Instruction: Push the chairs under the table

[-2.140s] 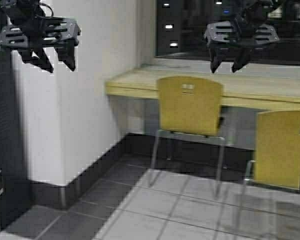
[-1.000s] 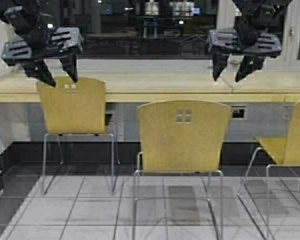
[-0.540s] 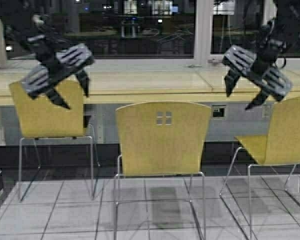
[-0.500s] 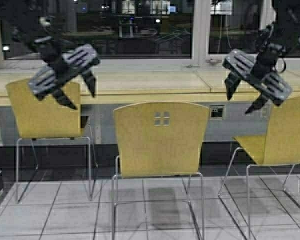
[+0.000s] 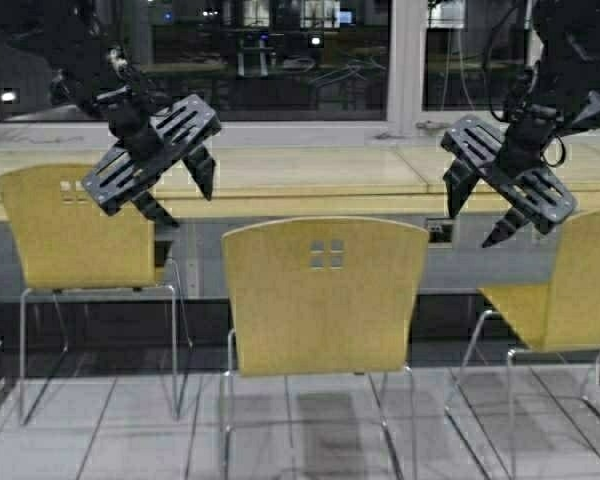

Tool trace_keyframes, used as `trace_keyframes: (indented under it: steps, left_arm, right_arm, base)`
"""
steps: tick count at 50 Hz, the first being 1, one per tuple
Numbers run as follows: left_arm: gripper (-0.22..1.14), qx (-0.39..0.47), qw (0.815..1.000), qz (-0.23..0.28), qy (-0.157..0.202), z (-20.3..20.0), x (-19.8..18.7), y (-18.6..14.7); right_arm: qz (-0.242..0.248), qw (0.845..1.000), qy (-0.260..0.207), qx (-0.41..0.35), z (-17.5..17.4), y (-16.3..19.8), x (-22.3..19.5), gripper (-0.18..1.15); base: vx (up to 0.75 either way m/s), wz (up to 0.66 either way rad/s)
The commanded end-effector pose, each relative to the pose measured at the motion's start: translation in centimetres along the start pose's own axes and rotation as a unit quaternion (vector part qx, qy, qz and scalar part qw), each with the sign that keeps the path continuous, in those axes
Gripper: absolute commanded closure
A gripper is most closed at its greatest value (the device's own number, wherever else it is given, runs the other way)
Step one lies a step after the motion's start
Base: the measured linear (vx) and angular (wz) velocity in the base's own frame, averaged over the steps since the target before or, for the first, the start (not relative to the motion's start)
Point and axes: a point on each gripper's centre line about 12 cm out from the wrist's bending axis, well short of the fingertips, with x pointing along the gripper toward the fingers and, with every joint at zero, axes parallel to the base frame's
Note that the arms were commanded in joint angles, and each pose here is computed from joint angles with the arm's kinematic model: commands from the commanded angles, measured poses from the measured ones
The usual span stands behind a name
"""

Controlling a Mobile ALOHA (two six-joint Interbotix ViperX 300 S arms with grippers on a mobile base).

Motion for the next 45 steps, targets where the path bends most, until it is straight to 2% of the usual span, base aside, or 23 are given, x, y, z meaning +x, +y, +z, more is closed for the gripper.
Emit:
trace_keyframes:
  steps: [1, 5, 12, 19, 26, 45]
  left_arm:
    - [0.06, -0.028, 0.999, -0.013, -0.013, 0.8, -0.3, -0.9]
    - [0.06, -0.082, 0.997, -0.012, -0.013, 0.5, -0.2, -1.1]
    - [0.06, -0.173, 0.984, -0.033, -0.033, 0.1, -0.4, -2.4]
    - [0.06, -0.173, 0.983, -0.051, -0.032, -0.5, -0.4, -3.7]
    - [0.06, -0.178, 0.982, -0.054, -0.031, -0.5, -0.3, -4.0]
    - [0.06, -0.178, 0.983, -0.041, -0.025, -1.2, 0.1, -3.3]
  right_arm:
    - [0.021, 0.999, -0.014, 0.023, 0.6, 1.2, -0.8, 0.09]
    - [0.017, 0.998, -0.016, 0.055, 0.6, 0.9, -1.3, 0.09]
    - [0.015, 0.993, -0.020, 0.117, 0.5, 1.0, -1.7, 0.09]
    - [0.029, 0.989, -0.017, 0.141, -0.3, 2.0, -2.6, 0.09]
    - [0.047, 0.990, -0.020, 0.133, 0.0, 3.3, -2.9, 0.09]
    - [0.039, 0.992, -0.022, 0.119, -0.1, 3.0, -2.1, 0.09]
  base:
    - [0.26, 0.06]
    - [0.27, 0.10]
    - [0.29, 0.15]
    - [0.27, 0.11]
    - [0.28, 0.04]
    - [0.28, -0.09]
